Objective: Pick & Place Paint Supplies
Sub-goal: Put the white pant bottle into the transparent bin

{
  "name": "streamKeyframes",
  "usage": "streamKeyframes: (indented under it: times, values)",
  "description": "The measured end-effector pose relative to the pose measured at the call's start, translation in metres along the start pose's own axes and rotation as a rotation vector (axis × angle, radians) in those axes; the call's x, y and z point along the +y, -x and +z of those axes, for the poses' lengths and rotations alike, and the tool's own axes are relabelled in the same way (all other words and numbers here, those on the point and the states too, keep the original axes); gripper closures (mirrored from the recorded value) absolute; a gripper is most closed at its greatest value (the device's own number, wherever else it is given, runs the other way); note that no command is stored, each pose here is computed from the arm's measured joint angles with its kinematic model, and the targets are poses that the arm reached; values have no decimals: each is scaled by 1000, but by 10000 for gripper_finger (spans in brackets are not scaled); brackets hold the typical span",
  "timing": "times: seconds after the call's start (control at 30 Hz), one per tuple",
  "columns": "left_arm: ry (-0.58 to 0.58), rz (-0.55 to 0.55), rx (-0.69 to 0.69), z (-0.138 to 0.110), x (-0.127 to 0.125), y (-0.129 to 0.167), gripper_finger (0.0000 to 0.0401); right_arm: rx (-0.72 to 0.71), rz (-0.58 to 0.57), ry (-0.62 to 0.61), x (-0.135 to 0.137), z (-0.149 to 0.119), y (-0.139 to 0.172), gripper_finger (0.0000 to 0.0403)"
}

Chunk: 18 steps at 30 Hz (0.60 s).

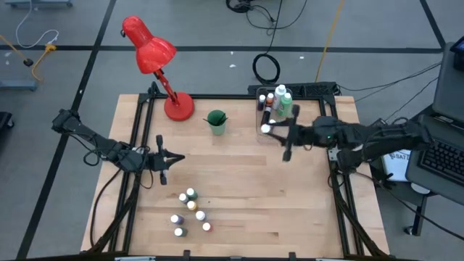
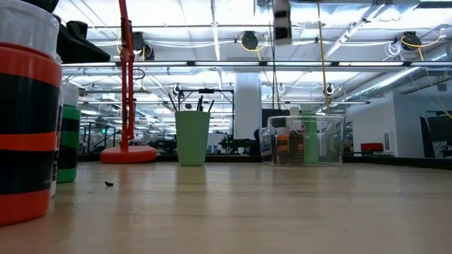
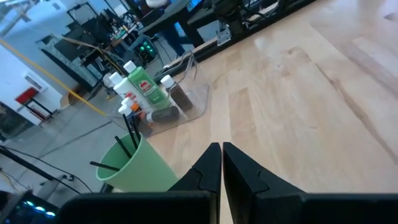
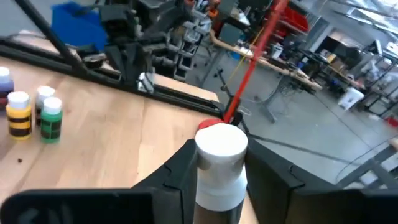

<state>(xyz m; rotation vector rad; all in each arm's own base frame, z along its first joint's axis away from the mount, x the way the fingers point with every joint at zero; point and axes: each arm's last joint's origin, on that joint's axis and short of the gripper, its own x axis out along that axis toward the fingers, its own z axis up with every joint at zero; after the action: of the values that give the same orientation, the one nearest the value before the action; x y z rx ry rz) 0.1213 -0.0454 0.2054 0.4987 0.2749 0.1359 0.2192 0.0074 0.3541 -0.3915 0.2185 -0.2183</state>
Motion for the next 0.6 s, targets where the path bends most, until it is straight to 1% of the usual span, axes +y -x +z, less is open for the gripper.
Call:
streamKeyframes:
  times: [0.07, 0.17, 0.23, 0.3, 0.33, 0.4, 0.47, 0.53, 0.6]
  values:
    - [21, 0, -1, 0, 0, 0, 382, 2, -63, -46, -9, -28, 6, 300]
    - [40, 0, -1, 0, 0, 0, 382, 37, -175, -75, -17, -80, 7, 300]
    - [62, 0, -1, 0, 0, 0, 382, 29, -180, -101, -16, -117, 5, 299]
    - [85, 0, -2, 0, 0, 0, 382, -24, -172, -131, -16, -144, 5, 299]
    - [92, 0, -2, 0, 0, 0, 382, -50, -191, -139, -17, -155, 7, 299]
    - [109, 0, -1, 0, 0, 0, 382, -78, -271, -147, -19, -173, 12, 300]
    - [117, 0, -1, 0, 0, 0, 382, -93, -308, -155, -18, -187, 17, 300]
    - [123, 0, -1, 0, 0, 0, 382, -125, -334, -170, -19, -191, 20, 300]
    - [124, 0, -1, 0, 0, 0, 382, -116, -356, -184, -22, -193, 21, 300]
